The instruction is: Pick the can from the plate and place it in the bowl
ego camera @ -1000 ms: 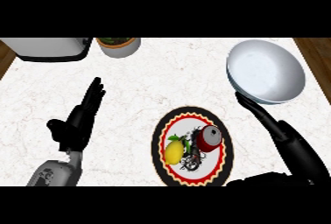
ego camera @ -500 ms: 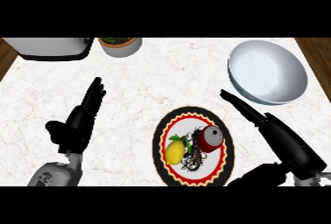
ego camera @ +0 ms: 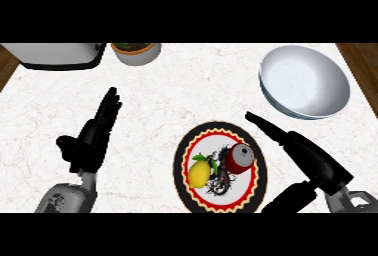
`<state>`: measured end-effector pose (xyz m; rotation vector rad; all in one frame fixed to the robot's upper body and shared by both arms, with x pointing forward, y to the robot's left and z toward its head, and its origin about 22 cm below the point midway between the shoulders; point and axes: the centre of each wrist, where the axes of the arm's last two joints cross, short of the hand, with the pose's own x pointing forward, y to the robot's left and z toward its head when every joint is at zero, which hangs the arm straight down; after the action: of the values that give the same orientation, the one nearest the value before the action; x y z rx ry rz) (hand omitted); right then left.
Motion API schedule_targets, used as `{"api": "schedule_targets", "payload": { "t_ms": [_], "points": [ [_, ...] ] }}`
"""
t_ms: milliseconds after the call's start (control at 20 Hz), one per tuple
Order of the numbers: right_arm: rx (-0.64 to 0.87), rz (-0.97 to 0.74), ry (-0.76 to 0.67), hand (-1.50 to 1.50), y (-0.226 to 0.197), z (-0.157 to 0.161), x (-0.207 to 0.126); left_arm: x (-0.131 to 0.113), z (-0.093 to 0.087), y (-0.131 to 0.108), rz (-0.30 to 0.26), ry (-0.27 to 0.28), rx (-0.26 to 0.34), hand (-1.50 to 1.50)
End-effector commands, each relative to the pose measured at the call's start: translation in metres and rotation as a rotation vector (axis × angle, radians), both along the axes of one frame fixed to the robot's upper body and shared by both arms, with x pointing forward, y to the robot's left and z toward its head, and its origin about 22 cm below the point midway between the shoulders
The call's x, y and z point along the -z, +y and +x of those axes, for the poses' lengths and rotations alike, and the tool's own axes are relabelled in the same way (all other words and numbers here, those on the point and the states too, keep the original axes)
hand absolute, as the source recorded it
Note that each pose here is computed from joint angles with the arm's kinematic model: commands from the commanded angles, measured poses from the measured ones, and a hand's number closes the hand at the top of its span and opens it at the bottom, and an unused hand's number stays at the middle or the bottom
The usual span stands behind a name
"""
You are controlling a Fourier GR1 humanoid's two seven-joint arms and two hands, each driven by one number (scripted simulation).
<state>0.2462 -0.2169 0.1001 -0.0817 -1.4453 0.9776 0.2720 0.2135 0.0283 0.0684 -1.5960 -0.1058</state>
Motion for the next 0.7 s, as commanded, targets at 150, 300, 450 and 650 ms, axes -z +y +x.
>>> {"api": "schedule_targets", "payload": {
  "t_ms": [150,300,450,650],
  "points": [
    [-0.014,0.069,0.026,-1.50,-0.008,0.001,0.011,-0.002,-0.001,0.000,-0.006,0.009,0.016,0.00],
    [-0.039,0.135,0.044,-1.50,-0.006,-0.007,0.007,0.004,0.000,-0.011,0.012,-0.001,0.003,0.00],
    [-0.043,0.160,0.030,-1.50,-0.016,-0.004,0.017,-0.003,-0.003,-0.011,-0.012,0.003,0.012,0.00],
    [-0.035,0.199,0.071,-1.50,-0.013,-0.001,0.032,-0.002,-0.001,0.004,0.006,0.001,0.001,0.00]
  ]
}}
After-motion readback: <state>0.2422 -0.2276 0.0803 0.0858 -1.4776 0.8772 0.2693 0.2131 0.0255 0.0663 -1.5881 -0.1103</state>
